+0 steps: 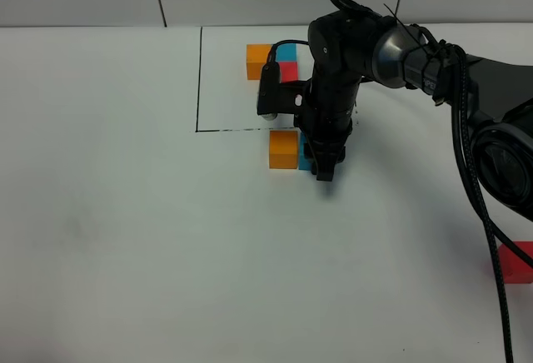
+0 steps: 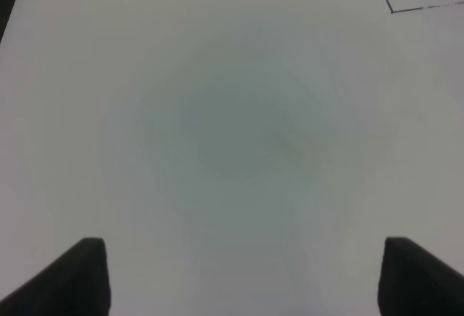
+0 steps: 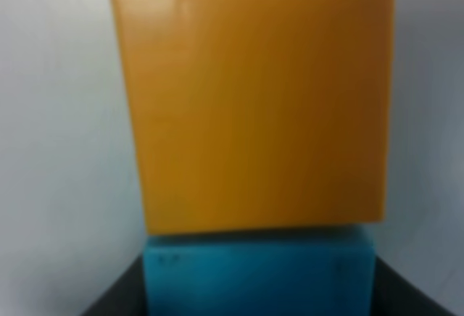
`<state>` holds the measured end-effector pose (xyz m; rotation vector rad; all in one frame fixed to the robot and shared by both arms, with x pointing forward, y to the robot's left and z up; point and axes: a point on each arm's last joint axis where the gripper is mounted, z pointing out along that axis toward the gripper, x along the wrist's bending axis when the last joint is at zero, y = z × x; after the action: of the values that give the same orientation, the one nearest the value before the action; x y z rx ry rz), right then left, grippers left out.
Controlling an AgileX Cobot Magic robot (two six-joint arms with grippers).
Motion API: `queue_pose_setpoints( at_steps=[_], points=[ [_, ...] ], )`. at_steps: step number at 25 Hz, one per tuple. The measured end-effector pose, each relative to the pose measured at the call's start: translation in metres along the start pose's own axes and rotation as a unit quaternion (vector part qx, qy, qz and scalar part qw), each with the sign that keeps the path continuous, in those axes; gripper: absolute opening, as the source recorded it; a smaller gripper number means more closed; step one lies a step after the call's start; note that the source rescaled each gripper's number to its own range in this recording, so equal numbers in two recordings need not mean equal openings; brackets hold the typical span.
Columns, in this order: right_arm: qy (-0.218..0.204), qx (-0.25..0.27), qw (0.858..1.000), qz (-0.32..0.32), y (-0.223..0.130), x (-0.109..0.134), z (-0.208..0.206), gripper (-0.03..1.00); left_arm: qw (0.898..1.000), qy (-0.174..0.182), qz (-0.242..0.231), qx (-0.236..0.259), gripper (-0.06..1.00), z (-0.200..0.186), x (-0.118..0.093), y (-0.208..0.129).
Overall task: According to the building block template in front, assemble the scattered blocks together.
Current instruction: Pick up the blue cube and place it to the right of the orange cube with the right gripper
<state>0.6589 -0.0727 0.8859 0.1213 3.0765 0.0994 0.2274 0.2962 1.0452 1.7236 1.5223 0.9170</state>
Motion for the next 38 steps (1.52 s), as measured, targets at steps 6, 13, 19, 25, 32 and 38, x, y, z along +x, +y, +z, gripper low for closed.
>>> queue_pose_setpoints(
  at_steps=[6,13,19,25,32,38],
  points=[
    [0.000,0.000,1.000,-0.006,0.0000,0.0000,0.0000,0.02,1.000,0.000,0.000,0.000,0.90,0.0000,0.0000,0.0000],
    [0.000,0.000,1.000,-0.010,0.0001,0.0000,0.0000,0.02,1.000,0.000,0.000,0.000,0.90,0.0000,0.0000,0.0000],
    [0.000,-0.001,1.000,-0.013,0.0001,0.0001,0.0000,0.02,1.000,0.000,0.000,0.000,0.90,0.0000,0.0000,0.0000],
    [0.000,-0.001,0.999,-0.032,0.0003,0.0002,0.0000,0.02,1.000,0.000,0.000,0.000,0.90,0.0000,0.0000,0.0000],
    [0.000,0.000,0.999,-0.039,0.0007,0.0004,0.0000,0.02,1.000,0.000,0.000,0.000,0.90,0.0000,0.0000,0.0000],
    [0.002,-0.001,0.999,-0.051,0.0008,0.0007,0.0000,0.02,1.000,0.000,0.000,0.000,0.90,0.0000,0.0000,0.0000]
  ],
)
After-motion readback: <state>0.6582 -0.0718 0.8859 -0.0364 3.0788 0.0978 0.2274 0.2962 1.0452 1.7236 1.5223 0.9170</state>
